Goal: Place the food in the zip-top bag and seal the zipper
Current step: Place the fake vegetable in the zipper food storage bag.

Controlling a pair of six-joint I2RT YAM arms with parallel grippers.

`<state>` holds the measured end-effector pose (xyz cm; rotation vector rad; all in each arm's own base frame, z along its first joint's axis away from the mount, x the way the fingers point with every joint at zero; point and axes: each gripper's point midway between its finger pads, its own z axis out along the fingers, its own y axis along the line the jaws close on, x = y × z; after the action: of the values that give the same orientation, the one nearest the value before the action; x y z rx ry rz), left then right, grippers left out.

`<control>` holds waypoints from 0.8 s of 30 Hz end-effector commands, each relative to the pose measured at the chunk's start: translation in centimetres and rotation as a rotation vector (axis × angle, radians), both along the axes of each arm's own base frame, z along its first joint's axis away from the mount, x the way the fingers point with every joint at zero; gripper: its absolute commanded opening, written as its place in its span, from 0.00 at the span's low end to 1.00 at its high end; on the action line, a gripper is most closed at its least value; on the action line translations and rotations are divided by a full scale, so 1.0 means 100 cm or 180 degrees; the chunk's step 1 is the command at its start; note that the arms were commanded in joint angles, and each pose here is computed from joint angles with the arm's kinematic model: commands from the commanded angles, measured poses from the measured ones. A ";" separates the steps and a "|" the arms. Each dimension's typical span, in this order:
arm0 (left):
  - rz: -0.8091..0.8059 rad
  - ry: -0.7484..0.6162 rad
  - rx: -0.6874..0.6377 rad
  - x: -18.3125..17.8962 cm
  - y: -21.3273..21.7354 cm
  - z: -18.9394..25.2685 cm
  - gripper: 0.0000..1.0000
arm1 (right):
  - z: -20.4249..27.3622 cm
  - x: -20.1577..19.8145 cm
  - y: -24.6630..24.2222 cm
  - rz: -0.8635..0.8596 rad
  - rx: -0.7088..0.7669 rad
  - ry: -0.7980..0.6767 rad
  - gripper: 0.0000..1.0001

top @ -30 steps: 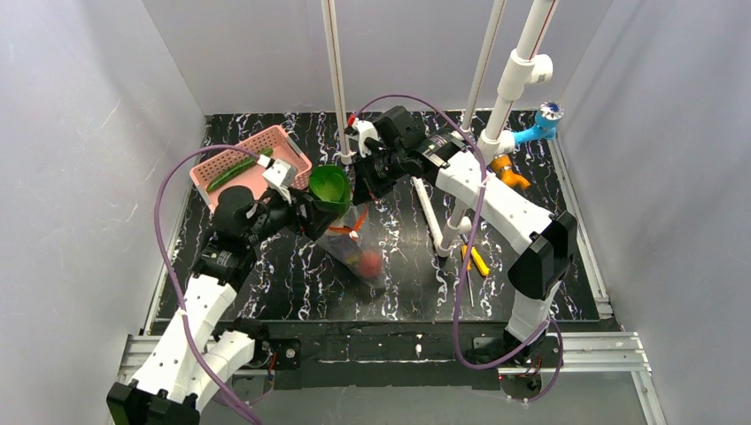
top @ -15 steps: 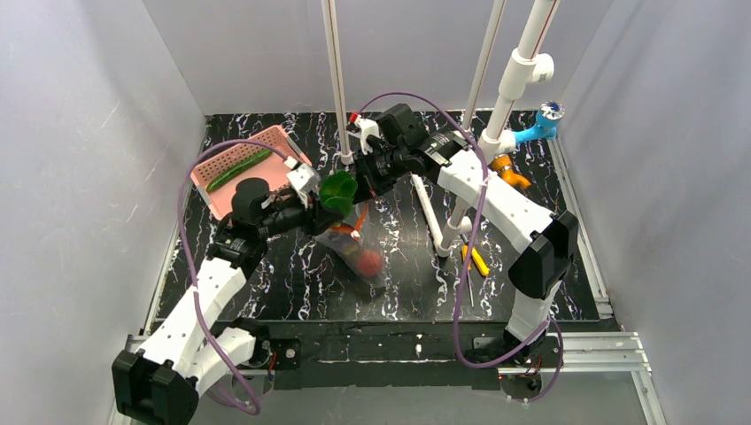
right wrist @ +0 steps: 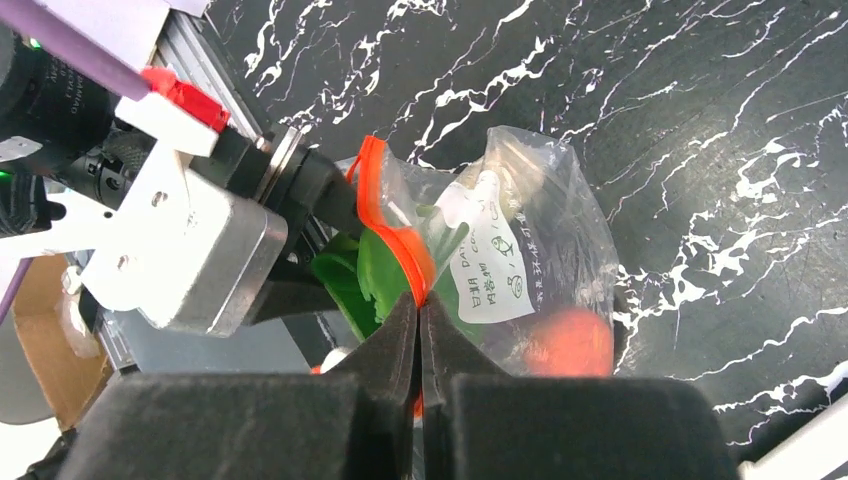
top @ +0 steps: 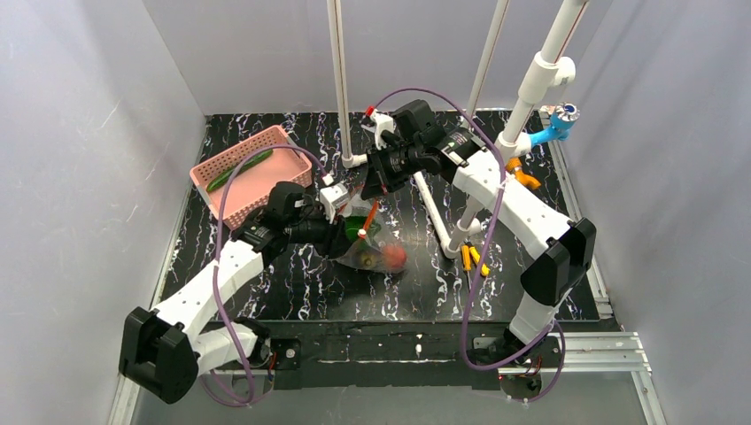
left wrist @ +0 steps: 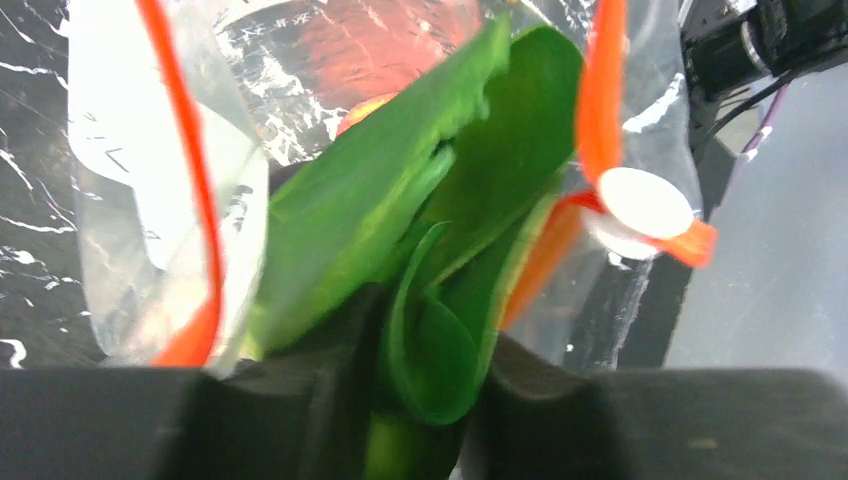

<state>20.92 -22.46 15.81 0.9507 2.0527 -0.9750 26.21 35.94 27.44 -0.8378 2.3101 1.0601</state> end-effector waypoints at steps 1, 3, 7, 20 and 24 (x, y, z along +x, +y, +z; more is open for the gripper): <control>0.0094 0.0010 0.0070 -0.007 0.007 0.017 0.40 | 0.032 0.000 -0.002 0.0082 0.0285 -0.0332 0.01; 0.0262 -0.0222 -0.0065 0.002 0.007 0.043 0.52 | 0.026 -0.001 0.001 0.0150 0.0308 -0.0290 0.01; 0.0617 -0.0395 -0.0216 0.012 0.013 0.090 0.69 | 0.018 0.000 0.006 0.0217 0.0284 -0.0205 0.01; 0.1096 -0.0245 -0.0188 -0.016 0.043 0.118 0.66 | 0.026 -0.002 0.010 0.0297 0.0340 -0.0205 0.01; 0.1991 0.0012 0.0077 0.004 0.073 0.108 0.58 | 0.028 0.000 0.011 0.0290 0.0351 -0.0223 0.01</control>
<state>20.45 -17.64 28.55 0.5072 2.0040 -0.7494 25.32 36.47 27.41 -0.9148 2.2669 1.1331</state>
